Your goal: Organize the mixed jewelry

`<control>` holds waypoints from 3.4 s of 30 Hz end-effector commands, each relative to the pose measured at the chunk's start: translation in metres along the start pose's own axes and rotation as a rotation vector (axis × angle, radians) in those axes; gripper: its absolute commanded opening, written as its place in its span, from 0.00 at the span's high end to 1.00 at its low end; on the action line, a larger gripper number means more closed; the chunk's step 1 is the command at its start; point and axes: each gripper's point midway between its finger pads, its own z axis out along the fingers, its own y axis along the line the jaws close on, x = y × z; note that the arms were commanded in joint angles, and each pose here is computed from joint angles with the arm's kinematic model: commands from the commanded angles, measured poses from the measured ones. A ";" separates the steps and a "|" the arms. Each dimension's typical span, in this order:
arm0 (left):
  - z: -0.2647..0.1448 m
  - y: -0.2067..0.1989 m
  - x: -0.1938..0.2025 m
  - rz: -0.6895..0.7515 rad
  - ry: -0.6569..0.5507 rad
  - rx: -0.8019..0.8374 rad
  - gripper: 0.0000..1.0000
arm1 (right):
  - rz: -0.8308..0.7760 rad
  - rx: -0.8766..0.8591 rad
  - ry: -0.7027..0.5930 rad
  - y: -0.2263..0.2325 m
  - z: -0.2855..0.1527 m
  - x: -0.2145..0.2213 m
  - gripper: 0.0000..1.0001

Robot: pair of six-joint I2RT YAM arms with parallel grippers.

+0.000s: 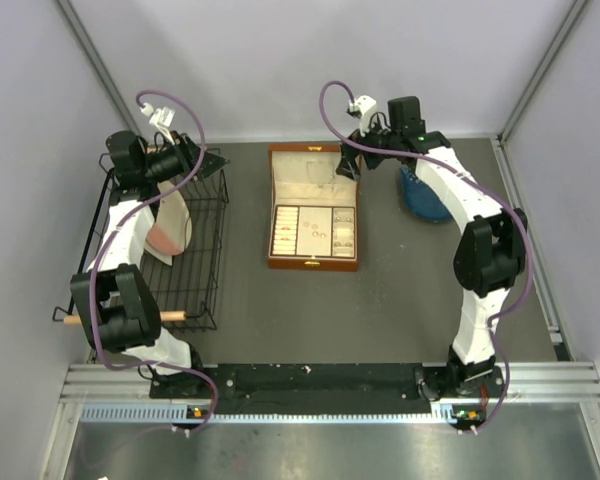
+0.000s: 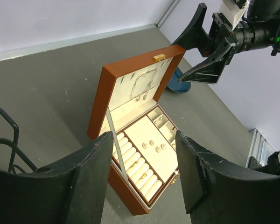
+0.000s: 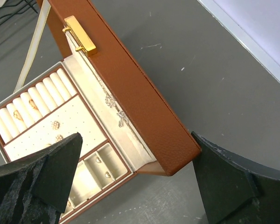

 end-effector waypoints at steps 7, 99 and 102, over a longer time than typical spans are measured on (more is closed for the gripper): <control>0.001 -0.011 -0.010 0.052 -0.012 0.040 0.39 | -0.050 -0.077 -0.067 0.024 -0.020 -0.018 0.03; -0.051 -0.076 -0.058 0.452 -0.168 -0.323 0.01 | -0.053 0.803 -0.298 0.024 -0.206 -0.090 0.01; -0.053 -0.085 -0.076 0.476 -0.214 -0.370 0.01 | 0.025 0.874 -0.347 0.003 -0.242 -0.098 0.01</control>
